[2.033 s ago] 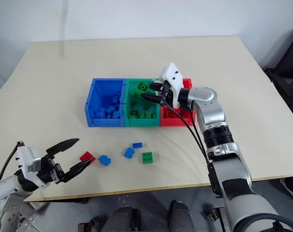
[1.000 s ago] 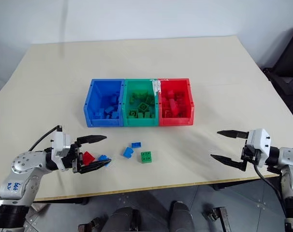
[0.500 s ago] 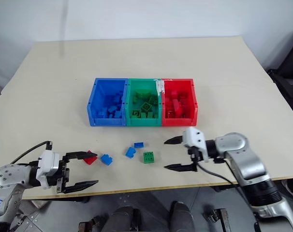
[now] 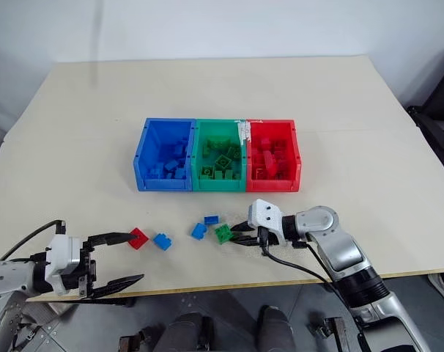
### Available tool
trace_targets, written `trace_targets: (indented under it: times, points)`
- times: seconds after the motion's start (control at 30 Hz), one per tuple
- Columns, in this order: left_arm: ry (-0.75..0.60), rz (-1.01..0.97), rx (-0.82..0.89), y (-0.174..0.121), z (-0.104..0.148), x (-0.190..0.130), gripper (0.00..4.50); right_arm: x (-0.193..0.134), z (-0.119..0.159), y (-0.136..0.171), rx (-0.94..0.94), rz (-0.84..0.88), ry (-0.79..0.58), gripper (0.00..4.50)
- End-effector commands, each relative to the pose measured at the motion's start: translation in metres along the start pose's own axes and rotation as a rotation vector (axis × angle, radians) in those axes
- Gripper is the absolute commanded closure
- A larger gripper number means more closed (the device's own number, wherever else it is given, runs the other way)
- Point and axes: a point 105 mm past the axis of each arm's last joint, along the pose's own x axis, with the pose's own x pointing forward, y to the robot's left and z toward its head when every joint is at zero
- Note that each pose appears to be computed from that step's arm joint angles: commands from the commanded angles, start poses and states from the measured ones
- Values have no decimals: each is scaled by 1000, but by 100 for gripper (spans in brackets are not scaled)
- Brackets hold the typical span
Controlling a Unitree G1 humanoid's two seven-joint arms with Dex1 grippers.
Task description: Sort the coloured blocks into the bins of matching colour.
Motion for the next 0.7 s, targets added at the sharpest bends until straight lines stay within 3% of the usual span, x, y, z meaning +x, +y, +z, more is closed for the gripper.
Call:
trace_targets:
  times: [0.03,0.17,0.2,0.27,0.43,0.7]
  points:
    - [-29,21,36,-1,9,-3,0,-10,10,0,-47,31,-36,414]
    - [-31,33,37,-1,9,-3,0,-16,8,-6,-29,23,-25,414]
    - [-34,33,39,-1,9,-2,0,-17,10,-4,-34,50,-28,397]
    - [-40,28,42,-1,11,0,0,-16,15,-7,-44,58,-46,351]
    - [-41,11,44,-3,12,3,0,-7,21,-8,-87,99,-50,183]
    - [-47,7,49,-3,15,7,0,23,19,-5,-130,178,-29,183]
